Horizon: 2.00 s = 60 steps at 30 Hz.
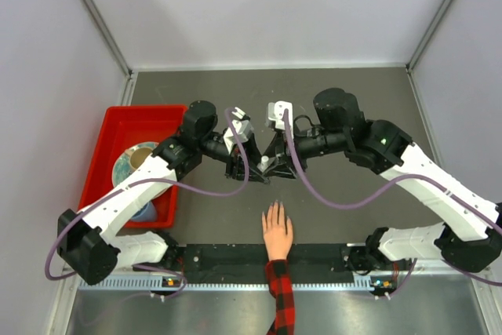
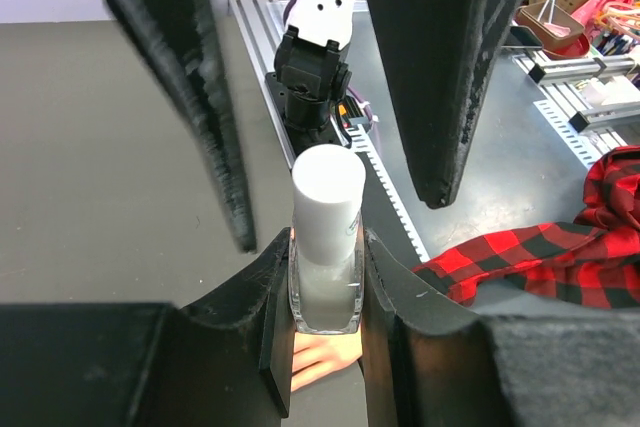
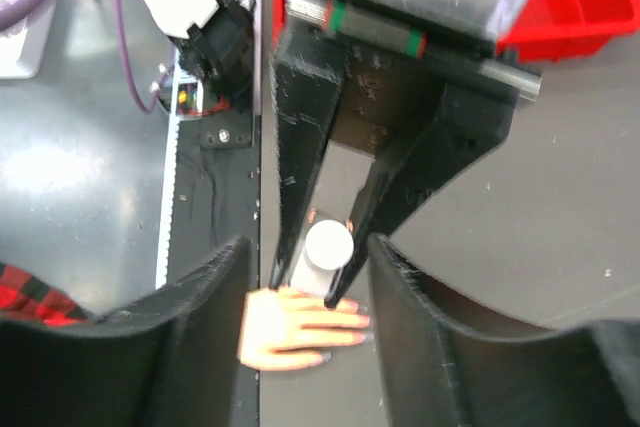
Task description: Paint the nails
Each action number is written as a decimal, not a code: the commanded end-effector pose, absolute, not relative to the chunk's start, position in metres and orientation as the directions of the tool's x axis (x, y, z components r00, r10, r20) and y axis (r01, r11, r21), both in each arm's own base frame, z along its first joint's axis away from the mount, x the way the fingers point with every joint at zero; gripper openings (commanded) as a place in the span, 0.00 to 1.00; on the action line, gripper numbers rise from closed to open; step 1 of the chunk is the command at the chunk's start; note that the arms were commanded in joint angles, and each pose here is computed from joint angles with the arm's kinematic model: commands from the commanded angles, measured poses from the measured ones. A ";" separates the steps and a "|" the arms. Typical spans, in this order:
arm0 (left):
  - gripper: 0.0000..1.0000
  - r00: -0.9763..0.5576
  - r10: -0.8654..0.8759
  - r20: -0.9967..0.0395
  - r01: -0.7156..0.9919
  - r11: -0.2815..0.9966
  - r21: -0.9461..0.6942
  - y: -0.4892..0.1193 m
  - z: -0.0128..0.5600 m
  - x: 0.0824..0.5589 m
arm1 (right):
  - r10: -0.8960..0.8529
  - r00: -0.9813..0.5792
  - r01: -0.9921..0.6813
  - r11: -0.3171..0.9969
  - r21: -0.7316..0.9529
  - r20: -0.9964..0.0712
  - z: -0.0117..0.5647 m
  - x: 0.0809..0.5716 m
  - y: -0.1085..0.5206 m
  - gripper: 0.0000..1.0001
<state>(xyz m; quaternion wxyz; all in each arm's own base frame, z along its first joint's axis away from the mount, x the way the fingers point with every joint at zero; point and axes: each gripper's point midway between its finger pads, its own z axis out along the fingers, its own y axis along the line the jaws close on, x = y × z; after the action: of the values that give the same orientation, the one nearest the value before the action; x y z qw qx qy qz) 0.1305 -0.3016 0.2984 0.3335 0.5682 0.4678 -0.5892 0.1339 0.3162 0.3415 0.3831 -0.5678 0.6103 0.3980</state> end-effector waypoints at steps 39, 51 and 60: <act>0.00 0.053 0.089 -0.995 0.994 0.089 0.061 -0.296 0.321 0.193 | -0.162 -0.262 -0.765 0.636 0.102 -0.951 0.365 0.169 0.311 0.76; 0.00 -0.102 0.090 -0.991 0.913 -0.386 -0.130 -0.303 0.322 0.127 | -0.287 -0.157 -0.979 0.171 0.111 -0.945 0.374 0.125 0.294 0.65; 0.00 -0.125 0.091 -0.988 0.895 -0.419 -0.152 -0.300 0.324 0.121 | -0.315 -0.097 -0.983 0.177 0.042 -0.944 0.379 0.148 0.302 0.50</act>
<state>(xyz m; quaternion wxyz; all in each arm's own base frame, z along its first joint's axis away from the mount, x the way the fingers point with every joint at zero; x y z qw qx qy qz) 0.1296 -0.3030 0.3012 0.3160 0.5528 0.4782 -0.6048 0.1507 0.2971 0.3580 0.4183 -0.4842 0.6721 0.3728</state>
